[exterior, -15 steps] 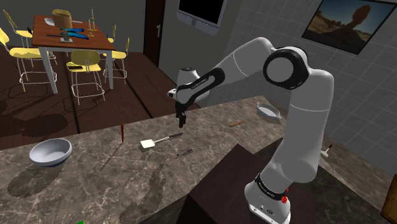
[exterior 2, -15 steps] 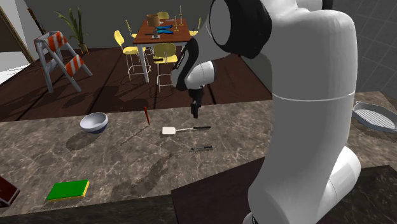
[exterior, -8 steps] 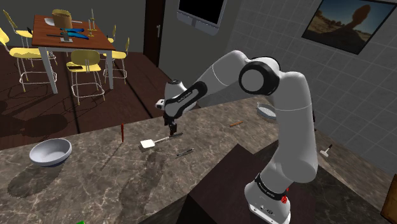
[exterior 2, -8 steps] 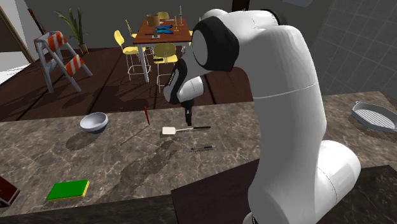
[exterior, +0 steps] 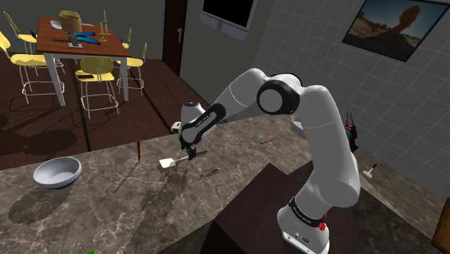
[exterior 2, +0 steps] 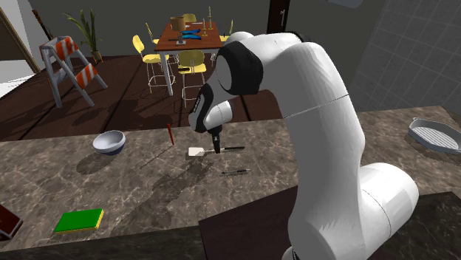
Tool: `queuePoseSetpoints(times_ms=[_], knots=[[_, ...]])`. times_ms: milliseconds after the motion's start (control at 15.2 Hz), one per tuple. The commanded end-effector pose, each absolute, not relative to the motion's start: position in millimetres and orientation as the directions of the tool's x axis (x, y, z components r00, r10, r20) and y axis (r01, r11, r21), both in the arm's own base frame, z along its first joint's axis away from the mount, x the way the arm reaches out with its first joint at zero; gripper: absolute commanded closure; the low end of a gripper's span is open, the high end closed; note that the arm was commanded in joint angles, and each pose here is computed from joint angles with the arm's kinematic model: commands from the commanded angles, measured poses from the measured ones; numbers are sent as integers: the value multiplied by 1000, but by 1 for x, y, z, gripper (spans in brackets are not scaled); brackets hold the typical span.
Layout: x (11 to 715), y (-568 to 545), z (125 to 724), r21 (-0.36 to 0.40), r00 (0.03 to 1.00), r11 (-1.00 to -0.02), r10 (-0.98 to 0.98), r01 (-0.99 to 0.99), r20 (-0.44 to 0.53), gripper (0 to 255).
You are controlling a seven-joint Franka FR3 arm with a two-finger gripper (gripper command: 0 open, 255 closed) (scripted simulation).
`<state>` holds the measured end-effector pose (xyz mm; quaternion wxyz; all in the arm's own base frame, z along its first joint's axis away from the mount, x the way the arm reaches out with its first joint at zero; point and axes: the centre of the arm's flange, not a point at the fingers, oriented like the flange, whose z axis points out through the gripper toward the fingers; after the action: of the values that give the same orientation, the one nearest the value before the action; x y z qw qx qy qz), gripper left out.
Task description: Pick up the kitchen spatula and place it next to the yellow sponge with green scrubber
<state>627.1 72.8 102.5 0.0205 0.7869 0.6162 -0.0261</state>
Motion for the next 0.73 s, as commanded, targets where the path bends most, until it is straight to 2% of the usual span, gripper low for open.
queuePoseSetpoints(times_ms=[0,528,594,660], knots=[[627,72,92,0,239,-239,969,971,-66,0],[627,72,89,0,239,-239,969,971,-66,0],[627,72,89,0,239,-239,969,971,-66,255],[627,72,89,0,239,-239,969,971,-66,255]])
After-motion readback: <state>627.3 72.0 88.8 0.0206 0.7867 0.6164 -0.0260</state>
